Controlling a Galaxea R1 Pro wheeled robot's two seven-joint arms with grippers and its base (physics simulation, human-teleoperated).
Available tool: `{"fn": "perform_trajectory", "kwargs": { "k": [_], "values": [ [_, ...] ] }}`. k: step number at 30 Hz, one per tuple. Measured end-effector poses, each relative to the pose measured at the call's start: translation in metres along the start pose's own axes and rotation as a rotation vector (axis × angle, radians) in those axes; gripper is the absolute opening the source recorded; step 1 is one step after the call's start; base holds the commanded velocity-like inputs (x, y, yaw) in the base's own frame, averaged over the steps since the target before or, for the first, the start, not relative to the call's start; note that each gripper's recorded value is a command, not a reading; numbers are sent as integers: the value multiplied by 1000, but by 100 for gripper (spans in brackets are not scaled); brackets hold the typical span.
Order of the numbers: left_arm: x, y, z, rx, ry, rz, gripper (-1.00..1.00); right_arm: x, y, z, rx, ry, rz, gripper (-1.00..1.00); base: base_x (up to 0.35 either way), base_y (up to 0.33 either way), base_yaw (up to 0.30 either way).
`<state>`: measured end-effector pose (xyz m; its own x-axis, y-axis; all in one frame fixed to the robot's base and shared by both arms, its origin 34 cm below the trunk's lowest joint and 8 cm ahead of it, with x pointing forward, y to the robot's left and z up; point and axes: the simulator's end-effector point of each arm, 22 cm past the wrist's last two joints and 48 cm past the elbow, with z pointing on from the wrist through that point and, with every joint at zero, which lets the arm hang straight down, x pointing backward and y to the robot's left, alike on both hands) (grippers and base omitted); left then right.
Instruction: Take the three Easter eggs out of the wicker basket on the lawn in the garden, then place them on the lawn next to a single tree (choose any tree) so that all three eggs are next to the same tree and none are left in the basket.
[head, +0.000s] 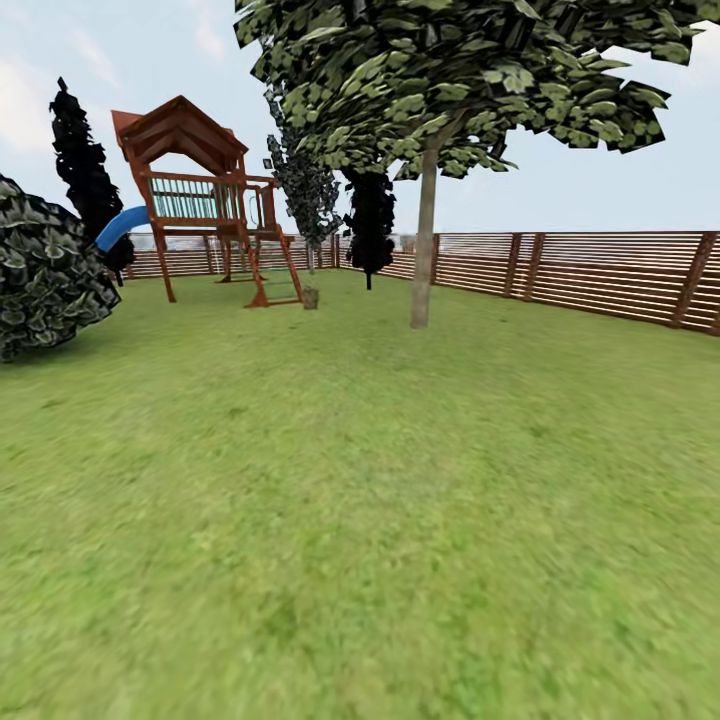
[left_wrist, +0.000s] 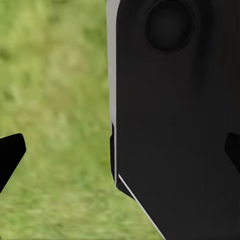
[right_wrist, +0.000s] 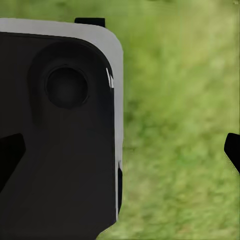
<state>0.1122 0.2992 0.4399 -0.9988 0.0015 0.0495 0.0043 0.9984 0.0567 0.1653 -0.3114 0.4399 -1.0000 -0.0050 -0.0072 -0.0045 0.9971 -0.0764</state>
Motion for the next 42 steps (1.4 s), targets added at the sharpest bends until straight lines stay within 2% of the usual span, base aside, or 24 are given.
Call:
{"fn": "perform_trajectory", "kwargs": {
  "k": [42],
  "values": [
    [0,0,0,0,1,0,100,0,1,0,-1,0,3,100,337,73,14]
  ]
}}
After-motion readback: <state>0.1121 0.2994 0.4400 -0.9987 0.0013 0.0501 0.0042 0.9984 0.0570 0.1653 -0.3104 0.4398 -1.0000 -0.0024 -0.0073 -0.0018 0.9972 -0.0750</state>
